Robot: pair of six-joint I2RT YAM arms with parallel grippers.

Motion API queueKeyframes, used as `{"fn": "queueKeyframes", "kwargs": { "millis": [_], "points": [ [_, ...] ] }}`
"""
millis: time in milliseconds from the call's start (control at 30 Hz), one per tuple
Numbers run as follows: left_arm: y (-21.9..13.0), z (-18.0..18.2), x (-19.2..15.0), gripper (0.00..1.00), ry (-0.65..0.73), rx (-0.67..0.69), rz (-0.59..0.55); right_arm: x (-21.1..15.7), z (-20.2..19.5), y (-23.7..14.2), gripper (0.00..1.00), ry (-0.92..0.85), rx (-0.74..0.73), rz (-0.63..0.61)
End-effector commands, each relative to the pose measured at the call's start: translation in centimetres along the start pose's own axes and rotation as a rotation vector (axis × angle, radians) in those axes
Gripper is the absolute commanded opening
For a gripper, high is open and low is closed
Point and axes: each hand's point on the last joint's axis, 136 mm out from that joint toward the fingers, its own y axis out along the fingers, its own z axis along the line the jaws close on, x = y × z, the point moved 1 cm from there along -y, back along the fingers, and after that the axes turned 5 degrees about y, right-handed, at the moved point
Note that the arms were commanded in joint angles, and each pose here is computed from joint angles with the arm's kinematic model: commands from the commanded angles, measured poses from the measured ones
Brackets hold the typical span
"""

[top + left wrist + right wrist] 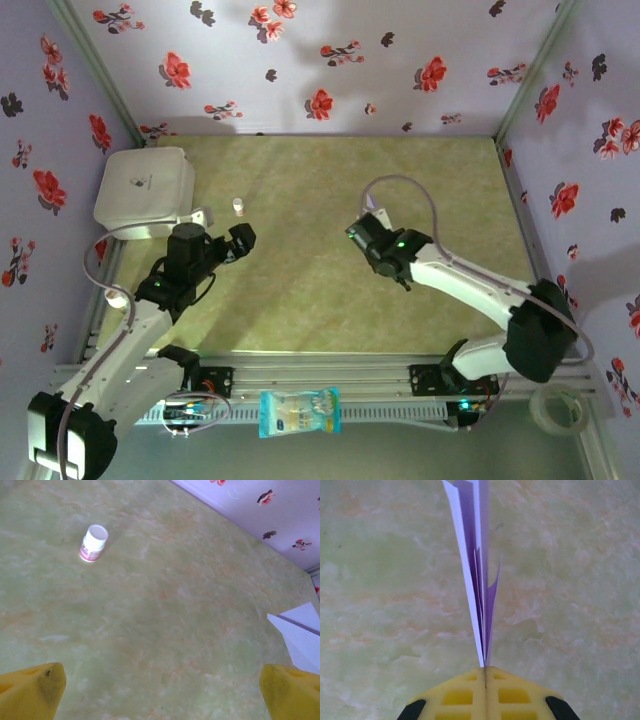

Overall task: Fold a paper plane with a square sheet of paper (pick it up from the middle)
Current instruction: Turn over the paper at the center of the table.

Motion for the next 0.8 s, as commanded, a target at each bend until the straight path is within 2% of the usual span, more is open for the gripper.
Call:
{"fn": "queueKeyframes", "kwargs": {
  "millis": [0, 200, 300, 367, 467, 567, 667, 767],
  "points": [
    [-0.3, 0.2, 0.1, 1.00, -0.015, 0.005, 0.001, -0.3, 2.9, 0.3, 0.00, -0.137, -0.033, 0.003],
    [-0.4, 1.3, 0.1, 1.00, -0.047, 0.058, 0.025, -2.0, 10.5, 0.8, 0.02, -0.324, 0.059, 0.057],
    [-0.8, 1.8, 0.1, 1.00, -0.079, 0.060, 0.004, -2.0, 12.4, 0.7, 0.07, -0.274, 0.139, 0.077],
    [-1.0, 1.7, 0.2, 1.00, -0.086, 0.032, -0.018, -1.7, 13.6, -0.1, 0.13, -0.222, 0.251, 0.092],
    [-1.0, 1.5, 0.0, 1.00, -0.116, -0.004, -0.036, -0.3, 14.6, -2.0, 0.30, -0.054, 0.494, 0.091],
    [-0.5, 1.2, -0.6, 1.00, -0.124, -0.030, -0.004, 1.3, 13.0, -2.3, 0.35, 0.168, 0.648, 0.093],
    [0.2, 0.3, -1.2, 0.99, -0.131, -0.078, 0.045, 2.0, 10.7, -0.9, 0.35, 0.405, 0.754, 0.106],
    [1.2, -0.3, -1.8, 0.93, -0.160, -0.115, 0.092, 2.1, 8.9, 1.6, 0.27, 0.665, 0.859, 0.173]
  ]
}}
